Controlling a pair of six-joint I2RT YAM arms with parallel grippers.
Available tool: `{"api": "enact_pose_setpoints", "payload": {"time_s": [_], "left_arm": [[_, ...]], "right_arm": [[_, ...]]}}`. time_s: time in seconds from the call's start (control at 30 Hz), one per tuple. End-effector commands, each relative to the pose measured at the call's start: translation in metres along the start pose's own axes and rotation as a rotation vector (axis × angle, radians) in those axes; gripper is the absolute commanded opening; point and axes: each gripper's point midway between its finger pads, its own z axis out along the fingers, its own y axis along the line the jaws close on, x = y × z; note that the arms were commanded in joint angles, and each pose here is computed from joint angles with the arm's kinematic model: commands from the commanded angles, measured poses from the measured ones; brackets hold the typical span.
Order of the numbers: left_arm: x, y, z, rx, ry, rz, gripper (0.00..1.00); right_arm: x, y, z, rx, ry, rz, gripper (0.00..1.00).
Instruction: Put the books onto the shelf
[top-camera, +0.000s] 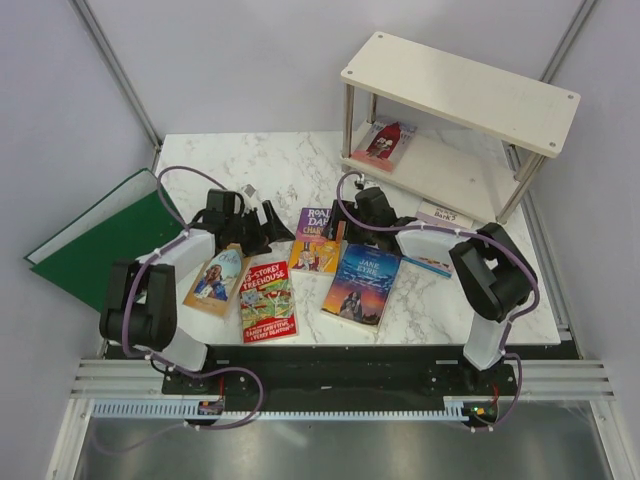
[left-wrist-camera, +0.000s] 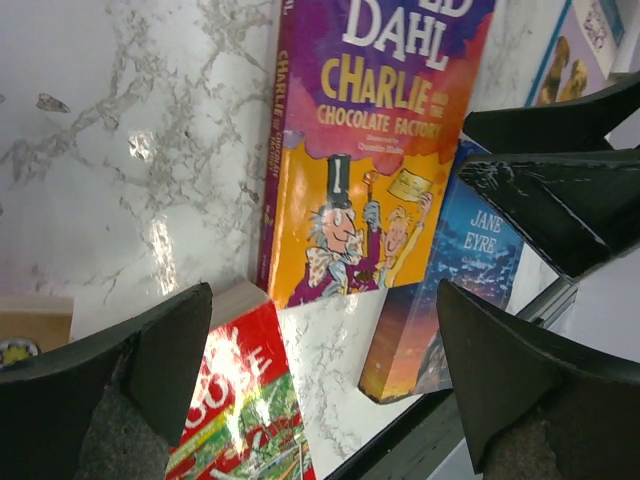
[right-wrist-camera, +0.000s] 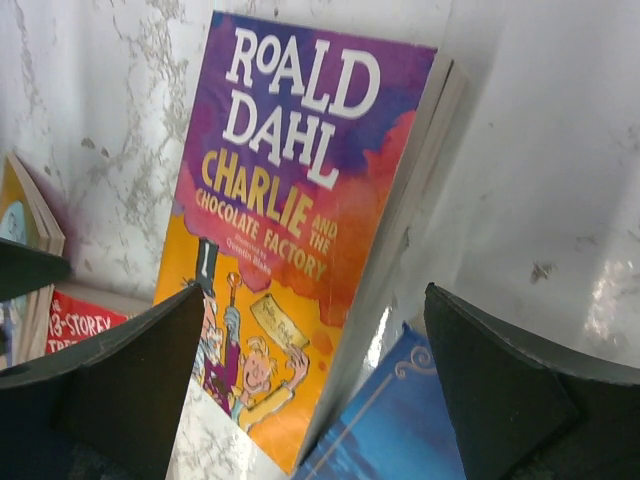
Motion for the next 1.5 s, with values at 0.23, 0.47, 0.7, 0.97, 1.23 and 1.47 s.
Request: {"api": "enact_pose_setpoints", "payload": {"time_s": [0.23, 0.47, 0.7, 0.97, 1.23, 1.47], "left_arm": [[0.001, -0.018, 0.078, 0.037, 0.158, -0.075, 1.00], [0.009, -0.019, 0.088, 0.013, 0.173, -0.068, 1.00], [0.004, -0.020, 0.083, 0.003, 0.146, -0.064, 1.00], [-0.019, -0.036, 0.044, -0.014, -0.008, 0.063, 1.00], [-0.036, -0.061, -0.012, 0.034, -0.241, 0.162, 1.00], [-0.041, -0.079, -0.032, 0.108, -0.321, 0.151, 1.00]], "right_arm": [[-0.011, 0.046, 0.043, -0.271, 0.028, 0.178, 0.83], [-0.033, 0.080, 0.010, -0.426, -0.031, 0.132, 0.64], [-0.024, 0.089, 0.004, -0.486, 0.025, 0.123, 0.26], [-0.022, 0.084, -0.005, -0.542, 0.033, 0.160, 0.00], [-0.088, 0.078, -0.051, -0.654, -0.079, 0.200, 0.00], [-0.119, 0.080, -0.085, -0.759, -0.129, 0.227, 0.00]]}}
